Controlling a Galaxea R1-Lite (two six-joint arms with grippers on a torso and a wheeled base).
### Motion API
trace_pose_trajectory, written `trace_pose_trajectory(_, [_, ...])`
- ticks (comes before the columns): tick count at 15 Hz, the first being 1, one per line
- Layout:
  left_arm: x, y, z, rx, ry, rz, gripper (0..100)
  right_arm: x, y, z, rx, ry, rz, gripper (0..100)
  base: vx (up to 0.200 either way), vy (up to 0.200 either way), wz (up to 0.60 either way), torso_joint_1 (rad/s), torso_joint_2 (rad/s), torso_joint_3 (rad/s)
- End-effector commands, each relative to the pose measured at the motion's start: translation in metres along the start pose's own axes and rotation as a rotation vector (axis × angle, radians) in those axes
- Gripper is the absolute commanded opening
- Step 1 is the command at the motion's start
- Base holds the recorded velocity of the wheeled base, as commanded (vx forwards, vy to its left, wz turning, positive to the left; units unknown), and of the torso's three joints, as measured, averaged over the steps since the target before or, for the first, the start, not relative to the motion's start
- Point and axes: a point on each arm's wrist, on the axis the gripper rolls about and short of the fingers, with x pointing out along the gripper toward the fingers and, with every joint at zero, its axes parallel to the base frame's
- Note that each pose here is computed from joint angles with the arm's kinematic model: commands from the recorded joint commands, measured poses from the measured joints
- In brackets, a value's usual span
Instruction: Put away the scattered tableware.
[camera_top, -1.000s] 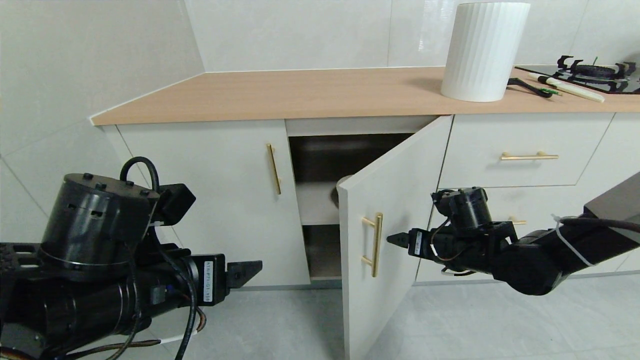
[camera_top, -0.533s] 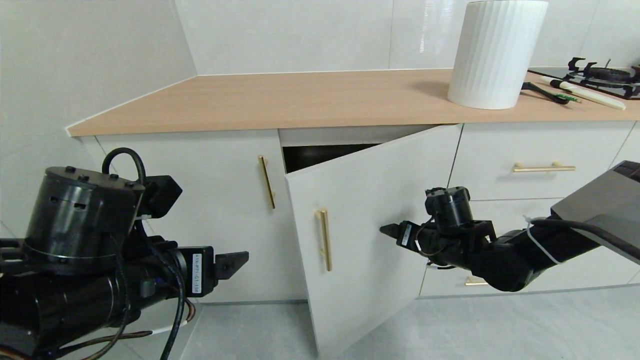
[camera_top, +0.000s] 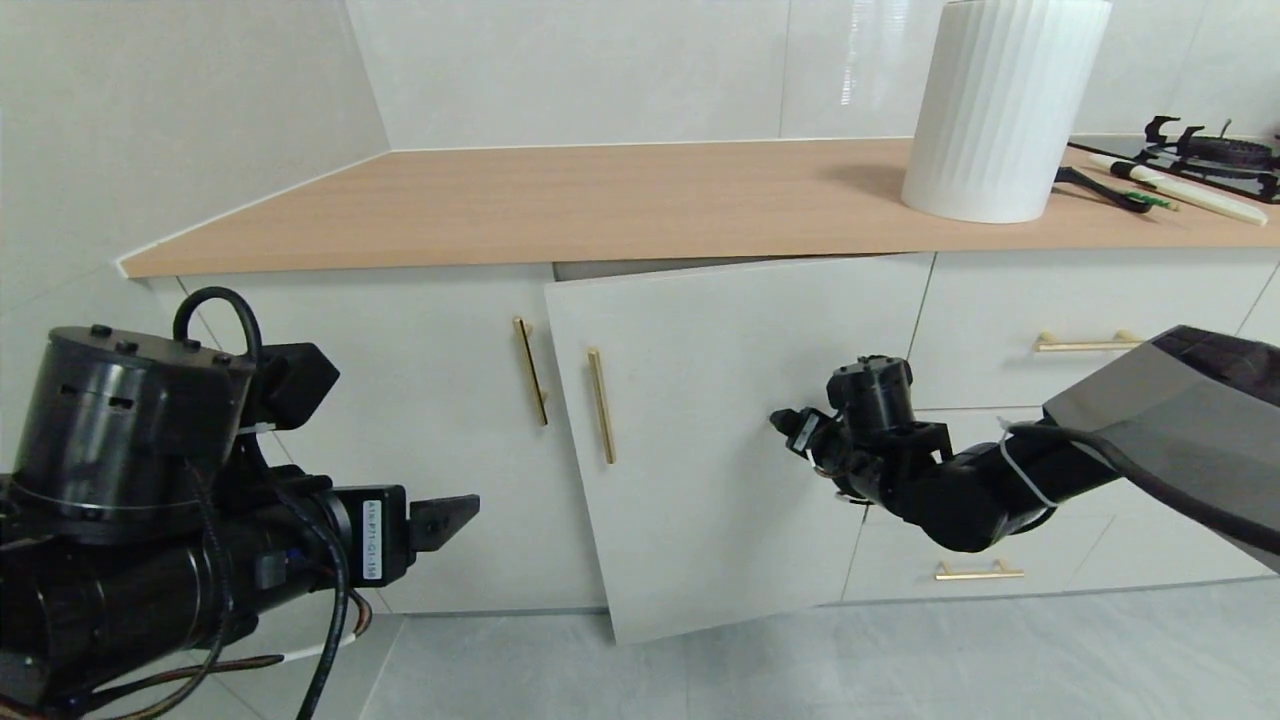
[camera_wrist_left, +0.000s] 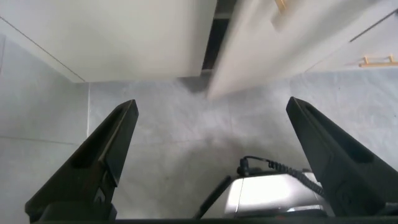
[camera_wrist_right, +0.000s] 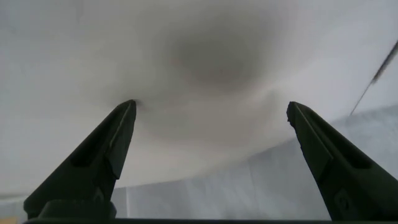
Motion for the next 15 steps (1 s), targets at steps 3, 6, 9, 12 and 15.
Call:
trace_pose_trajectory(3, [0.003, 0.000, -0.001, 0.002, 0.011, 0.003, 100, 0.013, -0.004, 0.002, 0.009, -0.044, -0.042, 100, 0.000, 0.000, 0.00, 0.000, 0.00, 0.000])
trace_pose_trajectory(6, [0.003, 0.000, -0.001, 0.002, 0.011, 0.003, 100, 0.020, -0.007, 0.004, 0.014, -0.073, -0.070, 100, 0.000, 0.000, 0.00, 0.000, 0.00, 0.000])
trace_pose_trajectory(9, [0.004, -0.001, -0.002, 0.004, 0.015, 0.003, 100, 0.028, -0.010, 0.010, 0.023, -0.106, -0.100, 100, 0.000, 0.000, 0.00, 0.000, 0.00, 0.000])
trace_pose_trajectory(12, [0.004, 0.000, -0.002, 0.002, 0.017, 0.003, 100, 0.033, -0.015, 0.014, 0.030, -0.118, -0.114, 100, 0.000, 0.000, 0.00, 0.000, 0.00, 0.000])
trace_pose_trajectory(15, [0.006, -0.001, -0.003, 0.003, 0.024, 0.006, 100, 0.029, -0.016, 0.016, 0.028, -0.119, -0.118, 100, 0.000, 0.000, 0.00, 0.000, 0.00, 0.000])
